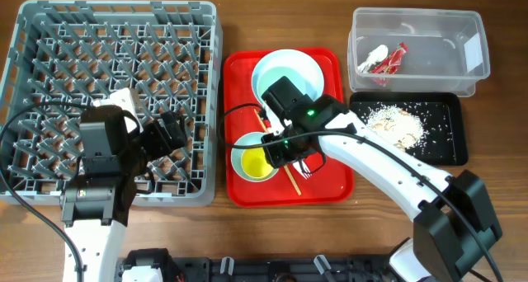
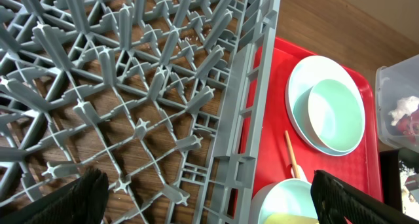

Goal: Sort waste into correct bins and load items into the dishwasher rack

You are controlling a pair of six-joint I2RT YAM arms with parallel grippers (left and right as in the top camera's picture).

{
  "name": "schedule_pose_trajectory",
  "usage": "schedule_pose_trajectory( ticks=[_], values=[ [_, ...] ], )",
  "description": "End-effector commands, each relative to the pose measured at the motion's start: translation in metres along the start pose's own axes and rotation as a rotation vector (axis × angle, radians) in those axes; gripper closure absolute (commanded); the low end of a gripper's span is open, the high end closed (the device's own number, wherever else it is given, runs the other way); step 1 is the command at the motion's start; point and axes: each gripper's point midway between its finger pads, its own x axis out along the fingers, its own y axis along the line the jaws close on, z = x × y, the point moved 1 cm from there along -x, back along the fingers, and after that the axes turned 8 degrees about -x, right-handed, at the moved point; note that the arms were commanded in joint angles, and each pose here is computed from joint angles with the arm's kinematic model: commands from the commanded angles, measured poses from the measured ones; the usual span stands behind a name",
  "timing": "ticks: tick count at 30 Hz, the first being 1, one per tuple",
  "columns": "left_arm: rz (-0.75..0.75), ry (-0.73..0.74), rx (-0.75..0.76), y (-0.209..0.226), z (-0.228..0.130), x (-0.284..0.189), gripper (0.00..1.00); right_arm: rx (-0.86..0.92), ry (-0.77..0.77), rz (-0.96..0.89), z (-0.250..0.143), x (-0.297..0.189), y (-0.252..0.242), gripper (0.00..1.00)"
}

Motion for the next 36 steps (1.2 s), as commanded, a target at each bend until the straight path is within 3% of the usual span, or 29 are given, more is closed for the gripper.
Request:
schedule_pose_trajectory(
  ticks=[1,7,11,16,18,26,36],
  values=[
    [-0.002,-0.013,-0.004,-0.003,0.004,-0.002,0.0,0.043,0.044,-0.044,-0.005,0.017,-0.01,0.71],
    [-0.002,-0.013,-0.004,-0.003,0.004,-0.002,0.0,0.06,0.046,-0.046,0.0,0.03,-0.011,0.96],
    [-0.037,0.002,-0.003,-0.009,0.002,-0.003,0.0,0.05,-0.036,-0.029,0.023,-0.002,-0.004,0.96],
    [-0.282,0.084,0.016,-0.05,-0.007,-0.009,0.0,0.1,-0.373,0.096,0.081,-0.126,-0.021,0.96],
    [-0.491,0.139,0.077,-0.083,-0.011,-0.015,0.0,0.141,-0.462,0.256,0.091,-0.159,-0.042,0.96],
    [-1.065,0.281,0.206,-0.155,-0.006,-0.041,0.01,0.016,-0.521,0.685,0.089,-0.206,-0.016,0.96],
    [-1.292,0.276,0.394,-0.194,-0.018,-0.076,0.0,-0.119,-0.438,0.897,0.078,-0.213,0.049,0.96]
  ],
)
